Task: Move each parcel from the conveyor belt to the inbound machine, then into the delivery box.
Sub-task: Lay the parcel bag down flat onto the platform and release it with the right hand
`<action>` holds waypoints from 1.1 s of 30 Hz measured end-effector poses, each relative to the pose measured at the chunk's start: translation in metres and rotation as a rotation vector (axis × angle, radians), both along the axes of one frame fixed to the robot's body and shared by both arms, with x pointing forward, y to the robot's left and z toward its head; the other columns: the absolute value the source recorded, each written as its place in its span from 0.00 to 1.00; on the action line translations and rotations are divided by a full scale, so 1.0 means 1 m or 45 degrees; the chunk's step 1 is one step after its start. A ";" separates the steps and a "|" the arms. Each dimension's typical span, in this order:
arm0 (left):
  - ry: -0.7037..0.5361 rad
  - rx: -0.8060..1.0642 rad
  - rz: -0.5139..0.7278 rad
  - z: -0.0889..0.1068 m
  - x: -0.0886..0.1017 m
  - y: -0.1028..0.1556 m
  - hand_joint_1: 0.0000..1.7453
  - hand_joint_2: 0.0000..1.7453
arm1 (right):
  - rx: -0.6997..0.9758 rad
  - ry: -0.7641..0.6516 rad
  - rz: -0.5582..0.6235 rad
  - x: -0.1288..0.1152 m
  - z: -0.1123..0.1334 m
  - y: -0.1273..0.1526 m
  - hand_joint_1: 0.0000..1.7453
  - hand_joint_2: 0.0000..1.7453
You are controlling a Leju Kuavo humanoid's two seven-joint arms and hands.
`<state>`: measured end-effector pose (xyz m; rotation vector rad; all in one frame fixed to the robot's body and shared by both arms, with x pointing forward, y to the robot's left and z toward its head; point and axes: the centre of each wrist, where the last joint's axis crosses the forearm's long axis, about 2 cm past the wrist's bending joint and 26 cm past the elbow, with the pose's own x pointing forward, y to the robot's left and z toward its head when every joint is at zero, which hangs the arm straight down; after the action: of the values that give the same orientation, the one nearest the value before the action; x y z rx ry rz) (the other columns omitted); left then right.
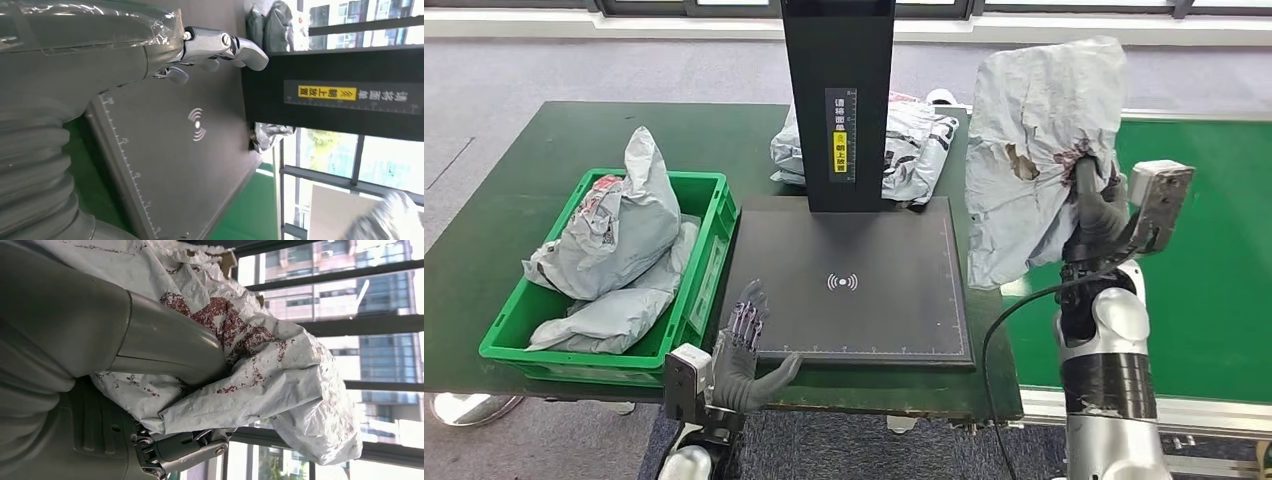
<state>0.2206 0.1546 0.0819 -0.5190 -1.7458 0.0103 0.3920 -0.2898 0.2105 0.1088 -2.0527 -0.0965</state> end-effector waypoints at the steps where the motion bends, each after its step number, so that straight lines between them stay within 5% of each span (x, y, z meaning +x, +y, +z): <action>1: -0.004 0.001 -0.002 0.001 0.002 -0.001 0.00 1.00 | -0.009 0.010 0.011 0.003 0.000 0.004 1.00 1.00; 16: 0.006 0.006 -0.011 0.000 0.008 -0.003 0.00 1.00 | -0.033 0.136 0.108 0.021 -0.007 0.028 1.00 1.00; 21: -0.010 0.007 -0.021 0.004 0.015 -0.003 0.00 1.00 | -0.106 0.336 0.303 0.031 -0.031 0.086 1.00 1.00; 31: -0.013 0.011 -0.014 0.008 0.019 0.002 0.00 1.00 | -0.058 0.656 0.689 -0.003 -0.068 0.189 1.00 1.00; 33: -0.020 0.006 -0.006 0.008 0.021 0.003 0.00 1.00 | -0.036 0.692 0.740 -0.009 -0.069 0.202 0.89 1.00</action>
<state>0.2414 0.1575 0.0903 -0.5210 -1.7593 -0.0012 0.3829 -0.0883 0.1413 0.5895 -1.4161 0.2409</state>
